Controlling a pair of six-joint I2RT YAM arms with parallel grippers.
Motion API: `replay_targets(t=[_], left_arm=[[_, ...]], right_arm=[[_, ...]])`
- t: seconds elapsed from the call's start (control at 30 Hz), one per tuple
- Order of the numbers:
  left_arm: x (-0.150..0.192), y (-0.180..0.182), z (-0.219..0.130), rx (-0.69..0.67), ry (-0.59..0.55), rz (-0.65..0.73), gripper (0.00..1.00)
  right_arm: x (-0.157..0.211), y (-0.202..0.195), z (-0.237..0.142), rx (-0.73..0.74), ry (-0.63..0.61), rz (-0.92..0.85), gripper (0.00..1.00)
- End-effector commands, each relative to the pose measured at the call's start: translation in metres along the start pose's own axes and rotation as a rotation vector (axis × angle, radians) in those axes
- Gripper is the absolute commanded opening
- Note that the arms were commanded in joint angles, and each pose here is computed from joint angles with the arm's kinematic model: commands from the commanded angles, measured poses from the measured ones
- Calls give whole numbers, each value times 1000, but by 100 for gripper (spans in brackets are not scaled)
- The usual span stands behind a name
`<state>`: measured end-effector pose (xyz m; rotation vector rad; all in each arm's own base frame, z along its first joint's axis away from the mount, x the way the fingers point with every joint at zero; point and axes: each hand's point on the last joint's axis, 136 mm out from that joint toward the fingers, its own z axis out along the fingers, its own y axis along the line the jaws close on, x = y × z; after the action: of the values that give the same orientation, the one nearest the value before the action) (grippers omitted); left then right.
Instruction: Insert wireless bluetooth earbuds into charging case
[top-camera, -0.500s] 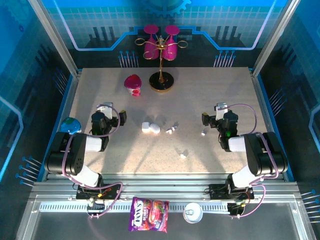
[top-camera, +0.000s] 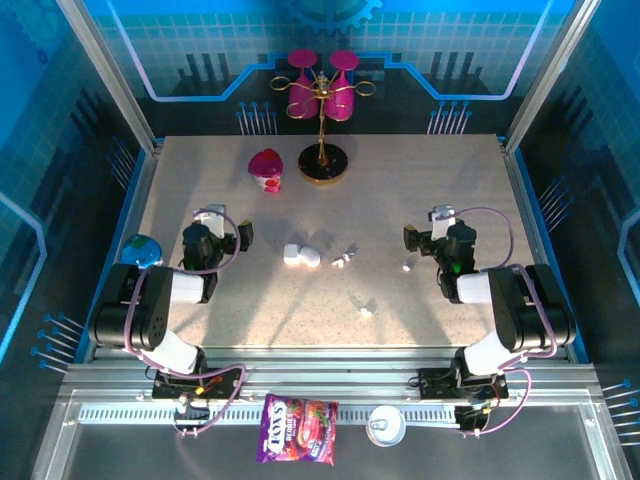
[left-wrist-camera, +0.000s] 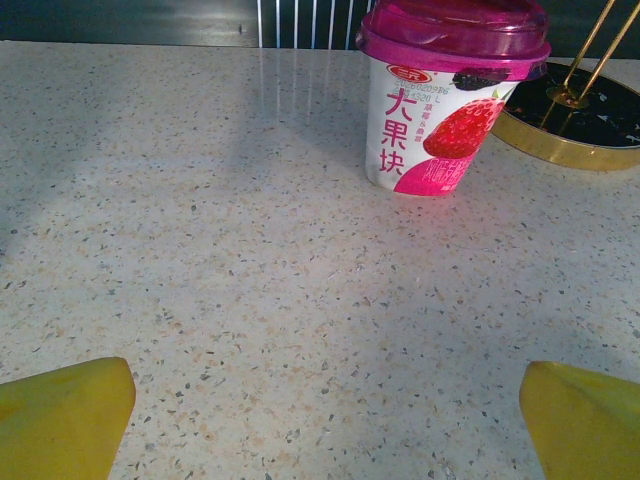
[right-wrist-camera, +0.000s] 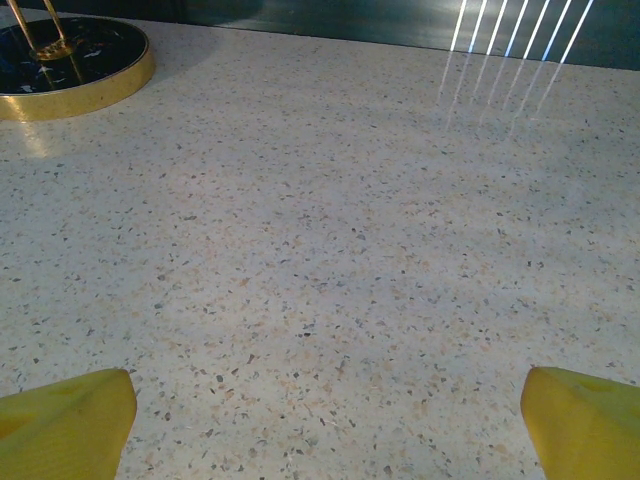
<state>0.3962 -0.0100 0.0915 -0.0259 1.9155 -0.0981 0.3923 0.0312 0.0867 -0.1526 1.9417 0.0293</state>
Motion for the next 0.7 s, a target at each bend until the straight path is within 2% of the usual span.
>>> replay_targets(t=[0.0, 0.27, 0.53, 0.67], left_arm=[[-4, 1, 1, 7, -8, -22, 99], [-9, 1, -5, -3, -41, -16, 99], [-49, -10, -38, -16, -77, 49, 99], [-72, -27, -52, 7, -83, 89, 99]], right_arm=[[-13, 1, 3, -11, -40, -14, 100], [-18, 0, -1, -5, -57, -16, 100], [-53, 13, -24, -16, -74, -84, 100], [-71, 28, -34, -47, -21, -78, 100]])
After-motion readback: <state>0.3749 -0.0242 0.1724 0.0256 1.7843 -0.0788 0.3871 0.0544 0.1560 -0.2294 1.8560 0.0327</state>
